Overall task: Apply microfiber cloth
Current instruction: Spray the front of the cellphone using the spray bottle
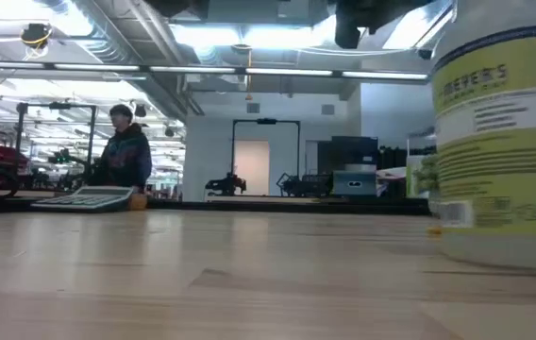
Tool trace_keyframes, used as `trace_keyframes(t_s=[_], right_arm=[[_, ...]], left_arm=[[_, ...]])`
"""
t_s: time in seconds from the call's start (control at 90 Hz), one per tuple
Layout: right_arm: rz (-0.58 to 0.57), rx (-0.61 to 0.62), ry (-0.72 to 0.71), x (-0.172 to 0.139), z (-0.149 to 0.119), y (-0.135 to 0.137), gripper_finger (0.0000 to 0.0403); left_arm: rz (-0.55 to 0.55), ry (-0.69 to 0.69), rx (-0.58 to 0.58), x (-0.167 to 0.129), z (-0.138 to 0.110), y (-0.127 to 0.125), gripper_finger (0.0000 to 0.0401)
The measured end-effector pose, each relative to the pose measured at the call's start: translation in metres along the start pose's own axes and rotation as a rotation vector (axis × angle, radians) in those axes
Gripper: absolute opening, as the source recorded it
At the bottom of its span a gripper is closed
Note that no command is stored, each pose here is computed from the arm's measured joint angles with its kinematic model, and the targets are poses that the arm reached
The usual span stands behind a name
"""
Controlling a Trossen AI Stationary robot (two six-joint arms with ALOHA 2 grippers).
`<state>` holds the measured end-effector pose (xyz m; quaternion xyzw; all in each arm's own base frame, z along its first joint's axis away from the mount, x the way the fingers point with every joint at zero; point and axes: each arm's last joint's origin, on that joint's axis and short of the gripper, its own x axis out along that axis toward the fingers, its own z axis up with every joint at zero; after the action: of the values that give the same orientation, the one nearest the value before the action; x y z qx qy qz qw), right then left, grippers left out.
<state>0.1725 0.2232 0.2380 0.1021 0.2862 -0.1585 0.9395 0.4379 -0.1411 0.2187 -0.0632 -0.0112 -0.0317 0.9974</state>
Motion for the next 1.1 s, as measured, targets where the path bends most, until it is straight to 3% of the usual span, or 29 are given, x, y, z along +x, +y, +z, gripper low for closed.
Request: trace_keyframes(t_s=[0.378,1.1], right_arm=[[0.106,-0.065,0.039,-0.038,0.003,-0.012,0.0003],[0.184,-0.183,-0.022,-0.03,0.009,0.006,0.0003]], left_arm=[[-0.007,0.01,-0.002,-0.001,-0.001,-0.005,0.0301],[-0.026,0.009,-0.024,-0.003,-0.001,-0.011,0.0301]])
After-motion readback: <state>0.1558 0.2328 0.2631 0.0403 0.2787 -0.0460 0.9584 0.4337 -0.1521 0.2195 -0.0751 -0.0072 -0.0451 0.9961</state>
